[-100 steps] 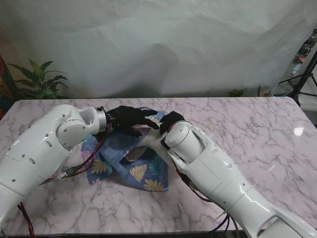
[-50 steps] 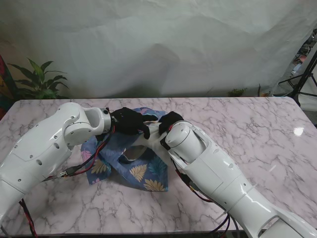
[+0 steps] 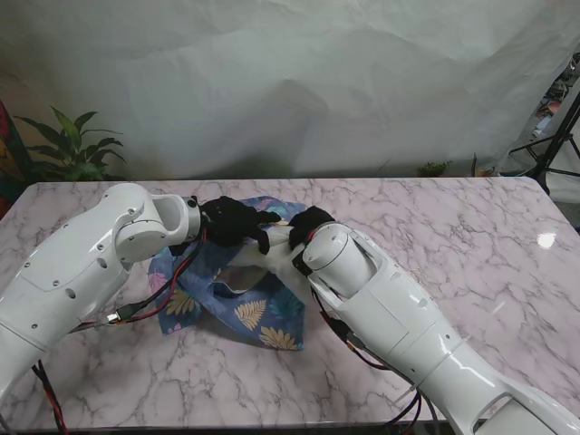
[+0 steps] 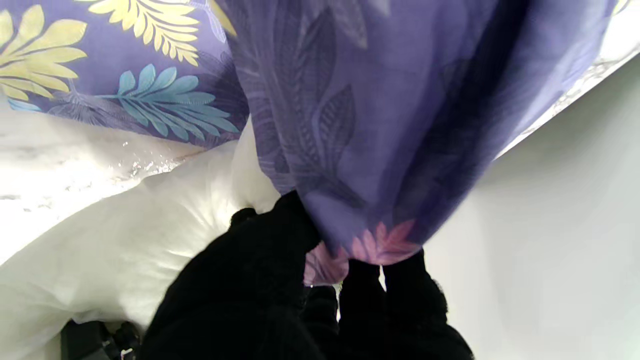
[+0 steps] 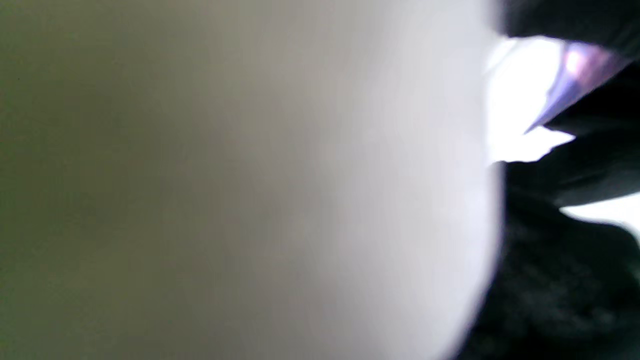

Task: Put a pillowcase on a pillow

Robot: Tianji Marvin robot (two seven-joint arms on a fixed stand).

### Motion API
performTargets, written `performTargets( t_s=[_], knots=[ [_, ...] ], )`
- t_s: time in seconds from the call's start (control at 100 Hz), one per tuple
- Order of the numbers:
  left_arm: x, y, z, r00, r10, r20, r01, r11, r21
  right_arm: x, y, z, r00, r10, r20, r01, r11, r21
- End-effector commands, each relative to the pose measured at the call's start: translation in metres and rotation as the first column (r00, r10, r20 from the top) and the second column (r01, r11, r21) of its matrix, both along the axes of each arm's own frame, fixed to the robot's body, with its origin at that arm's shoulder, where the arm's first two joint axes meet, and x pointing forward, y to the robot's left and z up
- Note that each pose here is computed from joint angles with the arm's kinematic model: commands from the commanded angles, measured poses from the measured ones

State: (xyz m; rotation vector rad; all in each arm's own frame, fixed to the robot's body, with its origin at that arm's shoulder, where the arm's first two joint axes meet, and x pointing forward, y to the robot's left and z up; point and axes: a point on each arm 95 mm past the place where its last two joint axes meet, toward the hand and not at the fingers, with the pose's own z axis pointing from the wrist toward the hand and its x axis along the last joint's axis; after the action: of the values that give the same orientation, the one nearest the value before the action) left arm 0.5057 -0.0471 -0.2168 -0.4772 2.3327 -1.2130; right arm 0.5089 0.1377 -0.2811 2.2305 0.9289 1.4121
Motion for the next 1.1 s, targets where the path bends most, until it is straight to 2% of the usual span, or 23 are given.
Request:
performTargets(
  t_s=[0.0, 0.2, 0.36, 0.5, 0.65, 0.73, 0.92, 0.99, 1.09],
  knots=[
    [0.005, 0.014, 0.001, 1.0, 0.018, 0.007, -0.019, 0.999, 0.047, 0.002, 0.001, 0.003, 1.0, 0.005, 0.001, -0.005, 1.0, 0.009],
    [0.005, 0.022, 0.004, 1.0, 0.015, 0.021, -0.016, 0.999, 0.048, 0.003, 0.002, 0.002, 1.0, 0.014, -0.005, -0.014, 1.0, 0.011],
    [0.005, 0.03, 0.008, 0.999, 0.045, 0.031, -0.045, 0.999, -0.005, 0.003, 0.003, 0.001, 1.0, 0.018, -0.011, -0.018, 1.0, 0.015],
    [0.008, 0.038, 0.009, 0.999, 0.052, -0.003, -0.052, 0.997, -0.064, 0.003, 0.003, 0.001, 1.0, 0.021, -0.014, -0.02, 1.0, 0.018],
    [0.009, 0.044, 0.005, 0.995, 0.093, -0.031, -0.095, 0.99, -0.107, 0.003, 0.003, 0.001, 1.0, 0.02, -0.016, -0.02, 1.0, 0.023],
    [0.013, 0.045, -0.006, 0.989, 0.134, -0.062, -0.144, 0.97, -0.195, 0.003, 0.004, 0.001, 1.0, 0.021, -0.015, -0.021, 0.999, 0.029],
    [0.015, 0.034, -0.026, 0.972, 0.204, -0.114, -0.232, 0.9, -0.37, 0.003, 0.005, 0.002, 1.0, 0.02, -0.011, -0.02, 0.999, 0.036],
    [0.013, 0.027, -0.029, 0.969, 0.22, -0.116, -0.248, 0.88, -0.405, 0.003, 0.005, 0.002, 1.0, 0.02, -0.012, -0.02, 0.999, 0.038],
    [0.01, 0.018, -0.032, 0.957, 0.242, -0.159, -0.288, 0.842, -0.456, 0.003, 0.006, 0.001, 1.0, 0.023, -0.013, -0.022, 0.999, 0.039]
  ],
)
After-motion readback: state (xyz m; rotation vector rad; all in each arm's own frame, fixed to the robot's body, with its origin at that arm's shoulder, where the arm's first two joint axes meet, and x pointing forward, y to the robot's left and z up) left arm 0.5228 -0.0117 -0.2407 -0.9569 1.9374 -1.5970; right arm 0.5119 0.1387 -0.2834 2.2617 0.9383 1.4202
